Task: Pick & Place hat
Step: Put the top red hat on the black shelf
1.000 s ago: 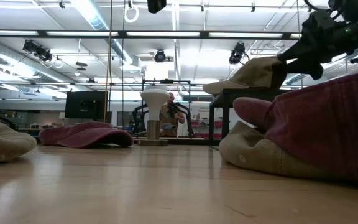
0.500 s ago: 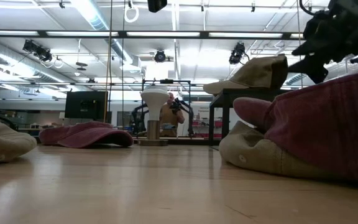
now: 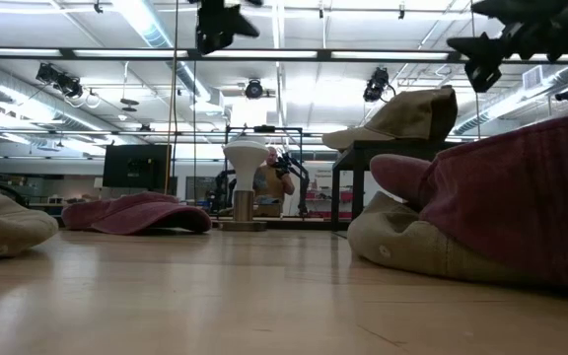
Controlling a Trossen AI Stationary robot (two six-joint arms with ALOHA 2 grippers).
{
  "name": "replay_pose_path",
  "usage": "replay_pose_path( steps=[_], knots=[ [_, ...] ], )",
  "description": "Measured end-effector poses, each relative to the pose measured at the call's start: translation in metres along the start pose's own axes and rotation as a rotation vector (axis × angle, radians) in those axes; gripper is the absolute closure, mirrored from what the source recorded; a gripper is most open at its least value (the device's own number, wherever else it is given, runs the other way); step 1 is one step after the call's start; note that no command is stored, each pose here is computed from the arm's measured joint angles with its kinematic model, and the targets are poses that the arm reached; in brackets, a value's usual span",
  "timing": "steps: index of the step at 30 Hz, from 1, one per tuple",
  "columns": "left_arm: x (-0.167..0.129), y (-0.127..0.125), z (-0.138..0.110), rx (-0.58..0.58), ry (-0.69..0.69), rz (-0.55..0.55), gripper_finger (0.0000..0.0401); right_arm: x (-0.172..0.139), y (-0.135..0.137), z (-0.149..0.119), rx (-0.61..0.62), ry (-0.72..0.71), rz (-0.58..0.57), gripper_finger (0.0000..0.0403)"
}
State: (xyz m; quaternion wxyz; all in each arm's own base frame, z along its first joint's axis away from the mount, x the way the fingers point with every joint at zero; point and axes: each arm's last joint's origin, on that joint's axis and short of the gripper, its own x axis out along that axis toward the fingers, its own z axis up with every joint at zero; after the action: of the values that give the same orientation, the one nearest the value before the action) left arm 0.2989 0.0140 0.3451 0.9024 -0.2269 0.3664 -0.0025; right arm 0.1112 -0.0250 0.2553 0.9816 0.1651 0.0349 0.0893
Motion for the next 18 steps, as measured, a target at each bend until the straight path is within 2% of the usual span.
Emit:
replay_pose_path(
  steps=[4, 10, 15, 18],
  knots=[
    [-0.002, 0.011, -0.01, -0.029, 0.077, 0.157, 0.0248, 0.006, 0.001, 0.005, -0.033, -0.043, 0.02, 0.0177],
    [-0.012, 0.038, -0.018, -0.086, 0.162, 0.433, 0.0282, 0.02, -0.006, 0.005, 0.019, -0.021, 0.018, 0.0177],
    [-0.026, 0.068, -0.022, -0.159, 0.233, 0.64, 0.029, 0.03, -0.009, 0.01, 0.037, 0.023, 0.029, 0.0177],
    [-0.034, 0.083, -0.023, -0.211, 0.263, 0.701, 0.0286, 0.034, -0.01, 0.016, 0.022, 0.026, 0.031, 0.0177]
  ],
)
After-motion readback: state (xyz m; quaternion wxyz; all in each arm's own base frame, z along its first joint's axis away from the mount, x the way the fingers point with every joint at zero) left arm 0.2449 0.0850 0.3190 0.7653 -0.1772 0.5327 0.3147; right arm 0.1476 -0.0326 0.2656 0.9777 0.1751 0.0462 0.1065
